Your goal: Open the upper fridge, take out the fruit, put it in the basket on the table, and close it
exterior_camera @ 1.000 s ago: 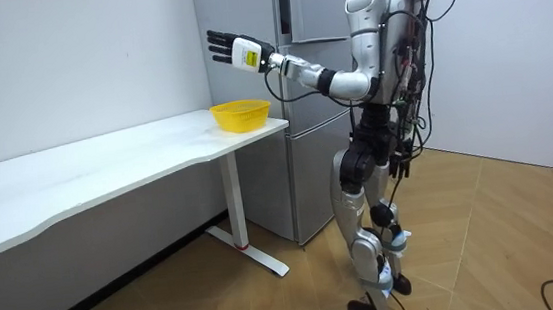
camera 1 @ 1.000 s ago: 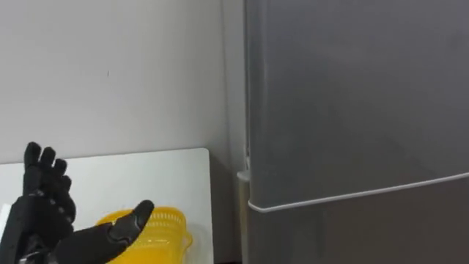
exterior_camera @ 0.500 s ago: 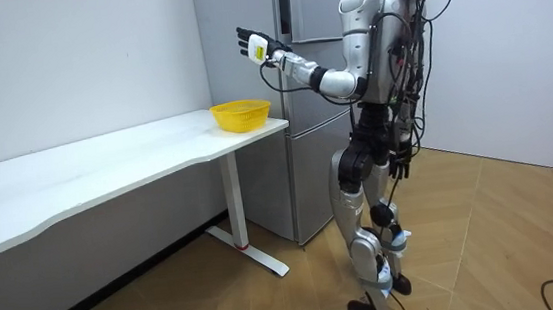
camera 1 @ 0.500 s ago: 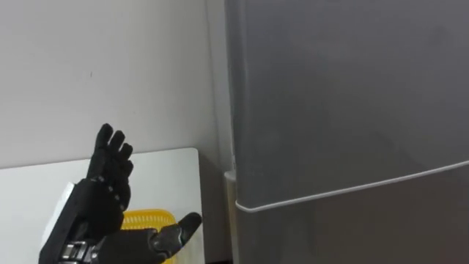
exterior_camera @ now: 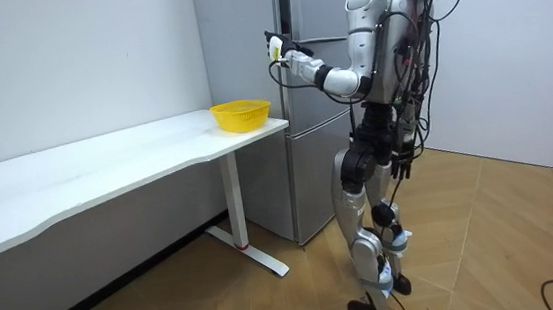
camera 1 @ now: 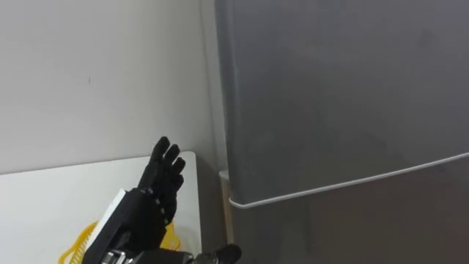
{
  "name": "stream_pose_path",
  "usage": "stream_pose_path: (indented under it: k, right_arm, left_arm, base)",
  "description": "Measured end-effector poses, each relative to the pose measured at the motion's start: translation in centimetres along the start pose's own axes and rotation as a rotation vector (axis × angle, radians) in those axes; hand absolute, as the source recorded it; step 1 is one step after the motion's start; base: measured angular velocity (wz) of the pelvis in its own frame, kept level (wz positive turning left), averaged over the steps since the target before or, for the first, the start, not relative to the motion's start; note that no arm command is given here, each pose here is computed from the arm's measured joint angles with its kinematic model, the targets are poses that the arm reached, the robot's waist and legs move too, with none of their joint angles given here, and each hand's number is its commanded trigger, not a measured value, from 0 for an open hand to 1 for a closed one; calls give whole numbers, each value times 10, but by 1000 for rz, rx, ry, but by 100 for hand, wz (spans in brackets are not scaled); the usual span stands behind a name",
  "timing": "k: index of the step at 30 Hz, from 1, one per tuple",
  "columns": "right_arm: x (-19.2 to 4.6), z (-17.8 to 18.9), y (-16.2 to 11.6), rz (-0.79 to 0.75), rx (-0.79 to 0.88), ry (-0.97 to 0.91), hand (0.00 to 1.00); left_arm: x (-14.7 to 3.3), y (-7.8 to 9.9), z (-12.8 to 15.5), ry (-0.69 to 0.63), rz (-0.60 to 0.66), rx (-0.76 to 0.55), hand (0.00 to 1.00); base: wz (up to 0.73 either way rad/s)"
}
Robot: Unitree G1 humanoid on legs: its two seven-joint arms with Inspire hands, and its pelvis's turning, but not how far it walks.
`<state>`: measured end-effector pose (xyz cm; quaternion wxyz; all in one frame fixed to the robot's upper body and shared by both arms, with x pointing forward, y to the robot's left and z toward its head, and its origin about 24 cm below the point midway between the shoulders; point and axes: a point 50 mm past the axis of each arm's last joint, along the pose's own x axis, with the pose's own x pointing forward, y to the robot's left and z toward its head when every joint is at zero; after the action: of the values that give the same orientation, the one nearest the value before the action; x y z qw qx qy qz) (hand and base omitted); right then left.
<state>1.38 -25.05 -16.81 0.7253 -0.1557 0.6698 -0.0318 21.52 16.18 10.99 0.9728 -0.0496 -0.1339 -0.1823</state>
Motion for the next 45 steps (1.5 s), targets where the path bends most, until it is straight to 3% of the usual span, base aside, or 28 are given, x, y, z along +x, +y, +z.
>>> stream_pose_path:
  k: [12,36,45]
  right_arm:
    - [1,3,0,-3,-45,8,0]
    - [0,-6,-5,31,-60,56,0]
    - [0,-3,-4,41,-97,44,0]
  left_arm:
    - [15,-13,12,-51,-179,33,0]
    - [19,-15,21,-60,-226,62,0]
    - [17,-24,29,-116,-351,-97,0]
  base:
    - [-2]
    - [-1]
    - [0]
